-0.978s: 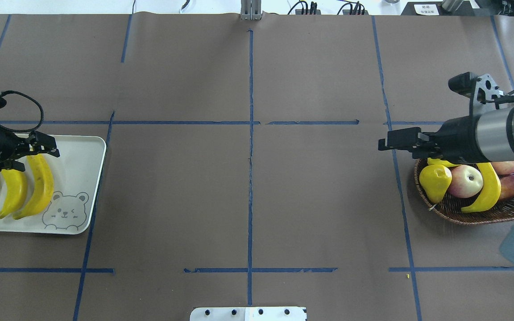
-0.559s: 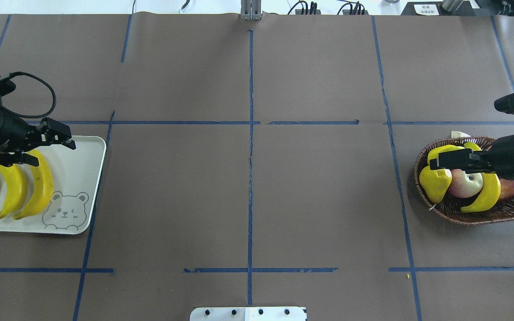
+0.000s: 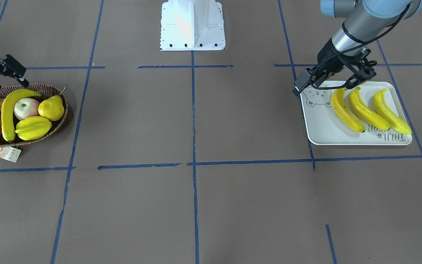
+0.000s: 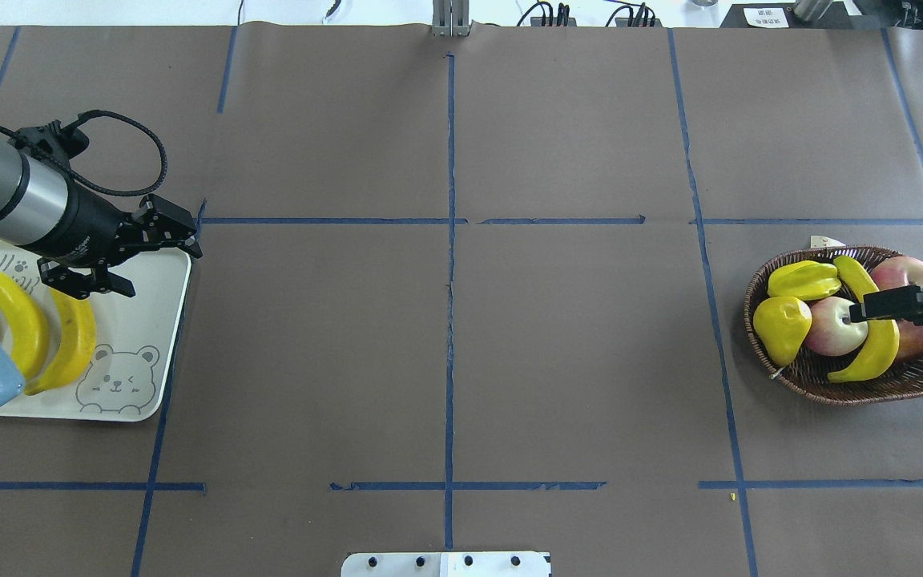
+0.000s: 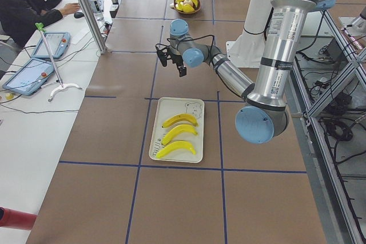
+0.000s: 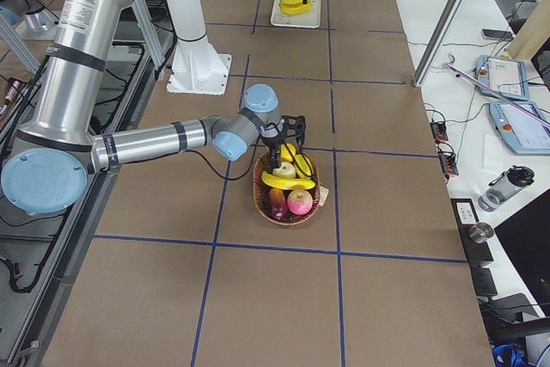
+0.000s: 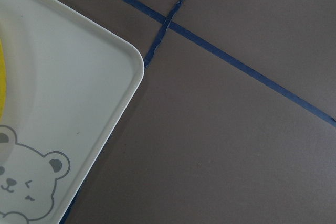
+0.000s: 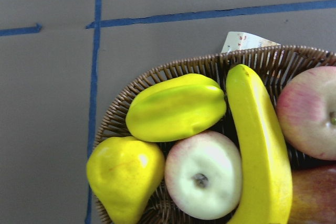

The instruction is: Transfer all bananas from basket to plate

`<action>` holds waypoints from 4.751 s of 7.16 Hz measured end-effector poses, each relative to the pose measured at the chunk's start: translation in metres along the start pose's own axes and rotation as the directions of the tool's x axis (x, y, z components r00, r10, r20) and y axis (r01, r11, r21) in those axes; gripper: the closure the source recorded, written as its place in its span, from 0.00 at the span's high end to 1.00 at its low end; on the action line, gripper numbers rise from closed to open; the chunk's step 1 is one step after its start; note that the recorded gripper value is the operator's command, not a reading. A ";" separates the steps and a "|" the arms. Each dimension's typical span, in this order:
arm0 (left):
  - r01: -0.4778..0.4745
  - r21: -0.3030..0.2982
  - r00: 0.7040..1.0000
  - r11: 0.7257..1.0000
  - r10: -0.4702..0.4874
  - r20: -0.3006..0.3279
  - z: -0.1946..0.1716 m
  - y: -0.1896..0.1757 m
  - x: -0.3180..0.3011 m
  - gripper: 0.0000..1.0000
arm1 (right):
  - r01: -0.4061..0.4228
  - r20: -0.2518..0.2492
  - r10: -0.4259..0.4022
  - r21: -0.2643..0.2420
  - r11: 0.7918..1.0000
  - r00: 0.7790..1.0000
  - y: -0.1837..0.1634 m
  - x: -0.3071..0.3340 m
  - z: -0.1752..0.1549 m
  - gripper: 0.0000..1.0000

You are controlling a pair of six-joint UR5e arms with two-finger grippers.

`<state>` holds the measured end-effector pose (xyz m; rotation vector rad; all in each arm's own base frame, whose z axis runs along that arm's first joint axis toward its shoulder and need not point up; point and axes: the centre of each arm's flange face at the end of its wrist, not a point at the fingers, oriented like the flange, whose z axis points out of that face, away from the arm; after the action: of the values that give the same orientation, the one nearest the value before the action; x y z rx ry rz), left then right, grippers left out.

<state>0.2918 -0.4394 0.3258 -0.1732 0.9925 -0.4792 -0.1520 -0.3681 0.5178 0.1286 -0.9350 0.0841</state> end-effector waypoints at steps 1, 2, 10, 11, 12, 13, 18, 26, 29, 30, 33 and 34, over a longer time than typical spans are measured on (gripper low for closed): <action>0.005 0.000 1.000 1.000 -0.005 0.000 0.001 0.003 0.002 1.00 | -0.021 0.002 0.021 -0.023 1.000 1.000 -0.001 0.023 0.008 1.00; 0.007 -0.002 1.000 1.000 -0.007 -0.001 0.002 0.005 0.004 1.00 | -0.038 -0.003 0.038 -0.038 0.999 0.999 -0.005 0.040 0.021 1.00; -0.001 0.007 1.000 1.000 0.001 -0.008 0.001 0.009 0.008 1.00 | -0.061 -0.018 0.060 -0.077 0.995 0.998 -0.011 0.061 0.050 1.00; -0.002 0.008 1.000 1.000 0.002 -0.009 0.001 0.009 0.008 1.00 | -0.058 -0.012 0.057 -0.089 0.994 0.998 -0.010 0.059 0.052 1.00; -0.002 0.008 1.000 1.000 0.002 -0.008 0.001 0.009 0.008 1.00 | -0.055 -0.004 0.055 -0.103 0.993 0.999 -0.008 0.057 0.053 1.00; -0.002 0.008 1.000 1.000 0.002 -0.008 0.001 0.009 0.008 1.00 | -0.053 0.001 0.054 -0.111 0.992 0.999 -0.007 0.057 0.054 1.00; -0.005 0.009 1.000 1.000 0.005 -0.011 0.000 0.010 0.009 1.00 | -0.061 -0.006 0.061 -0.129 0.990 0.998 -0.003 0.066 0.064 0.42; -0.006 0.009 1.000 1.000 0.006 -0.014 -0.002 0.012 0.008 1.00 | -0.023 0.095 0.038 -0.156 0.988 0.995 -0.007 0.054 0.055 0.00; -0.007 0.008 1.000 1.000 0.007 -0.014 -0.002 0.012 0.009 1.00 | -0.024 0.189 0.028 -0.024 0.999 0.982 -0.025 0.074 0.000 0.00; -0.011 0.004 1.000 1.000 0.011 -0.014 -0.001 0.014 0.011 1.00 | -0.021 0.244 0.019 0.005 1.000 0.969 -0.033 0.075 -0.026 0.00; -0.060 -0.021 0.997 0.998 0.059 -0.049 0.003 0.034 0.043 1.00 | 0.001 0.377 -0.014 0.036 0.999 0.926 -0.087 -0.010 -0.068 0.00; -0.081 -0.027 0.994 0.996 0.079 -0.074 -0.001 0.042 0.059 1.00 | -0.014 0.424 0.008 0.012 1.000 0.906 -0.110 -0.071 -0.068 0.00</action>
<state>0.3302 -0.4296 0.2656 -0.1429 1.0740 -0.3999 -0.1259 -0.4676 0.4125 0.1590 -1.3720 0.0745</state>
